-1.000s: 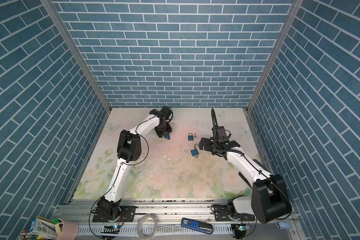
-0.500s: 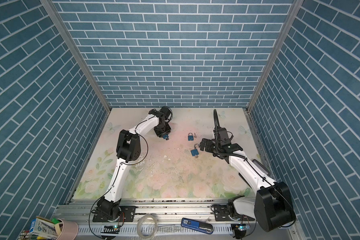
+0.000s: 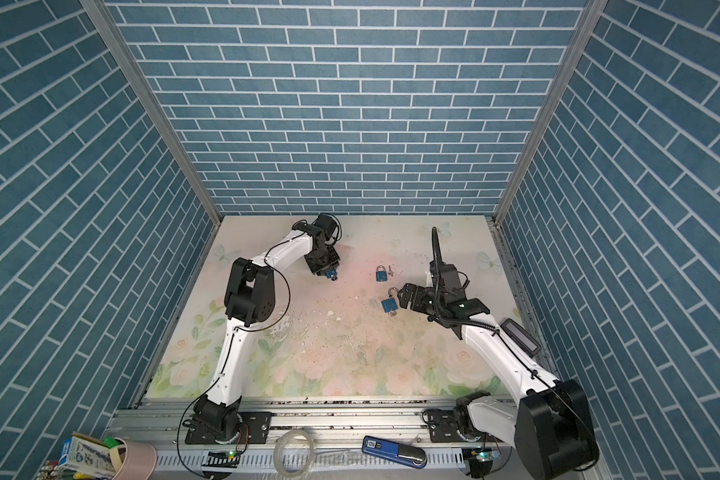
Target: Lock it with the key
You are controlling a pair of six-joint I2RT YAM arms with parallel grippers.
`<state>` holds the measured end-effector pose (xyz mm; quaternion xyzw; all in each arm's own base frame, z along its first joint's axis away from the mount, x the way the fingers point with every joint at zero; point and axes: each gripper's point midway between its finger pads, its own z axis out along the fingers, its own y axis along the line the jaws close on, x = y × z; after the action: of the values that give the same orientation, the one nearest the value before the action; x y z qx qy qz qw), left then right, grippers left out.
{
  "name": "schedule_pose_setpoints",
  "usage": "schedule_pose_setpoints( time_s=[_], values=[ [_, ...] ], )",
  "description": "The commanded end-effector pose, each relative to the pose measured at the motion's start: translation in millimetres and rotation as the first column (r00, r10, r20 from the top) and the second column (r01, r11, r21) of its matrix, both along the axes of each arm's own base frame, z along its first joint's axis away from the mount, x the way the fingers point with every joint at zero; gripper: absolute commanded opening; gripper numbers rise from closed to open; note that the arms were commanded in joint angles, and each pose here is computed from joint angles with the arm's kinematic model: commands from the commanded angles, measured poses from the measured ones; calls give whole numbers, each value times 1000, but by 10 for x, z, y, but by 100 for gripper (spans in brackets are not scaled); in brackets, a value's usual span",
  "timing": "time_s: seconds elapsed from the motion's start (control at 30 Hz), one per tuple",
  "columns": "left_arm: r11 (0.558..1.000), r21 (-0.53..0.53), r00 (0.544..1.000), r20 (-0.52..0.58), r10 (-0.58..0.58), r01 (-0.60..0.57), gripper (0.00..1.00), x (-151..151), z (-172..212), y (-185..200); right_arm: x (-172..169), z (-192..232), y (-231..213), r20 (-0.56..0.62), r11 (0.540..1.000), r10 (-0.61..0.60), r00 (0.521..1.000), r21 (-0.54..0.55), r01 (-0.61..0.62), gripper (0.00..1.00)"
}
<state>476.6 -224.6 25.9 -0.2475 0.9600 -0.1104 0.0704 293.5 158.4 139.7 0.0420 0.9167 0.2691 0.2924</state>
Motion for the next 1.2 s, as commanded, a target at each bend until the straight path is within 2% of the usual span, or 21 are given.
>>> schedule_pose_setpoints(
  time_s=[0.0,0.13,0.33,0.43,0.57,0.7,0.83,1.0,1.17],
  values=[
    [997,-61,999,20,-36,37,16,-133,224,-96,70,235,228,61,986,6,998,169,-16,99],
    [993,-105,996,70,-50,57,15,-301,554,-140,88,319,415,95,980,5,995,195,-23,97],
    [982,-188,984,179,4,30,16,-562,1017,-193,88,403,812,148,959,-13,989,283,-30,88],
    [972,-229,980,200,0,47,16,-678,1172,-253,55,383,1044,173,960,-19,985,279,-30,84],
    [961,-268,971,238,0,66,16,-849,1350,-318,-19,441,1378,240,958,-10,971,280,-60,79],
    [952,-299,967,256,10,70,16,-1012,1452,-322,-135,573,1670,333,964,22,943,242,-108,78],
    [941,-331,959,281,29,68,15,-1130,1608,-290,-134,559,1770,369,973,15,929,210,-99,76],
    [938,-337,948,316,33,80,16,-1231,1809,-231,-124,596,1881,414,962,9,910,246,-121,73],
    [936,-342,947,321,35,81,16,-1289,1850,-201,-122,649,2000,438,949,26,899,271,-160,70]
  ],
)
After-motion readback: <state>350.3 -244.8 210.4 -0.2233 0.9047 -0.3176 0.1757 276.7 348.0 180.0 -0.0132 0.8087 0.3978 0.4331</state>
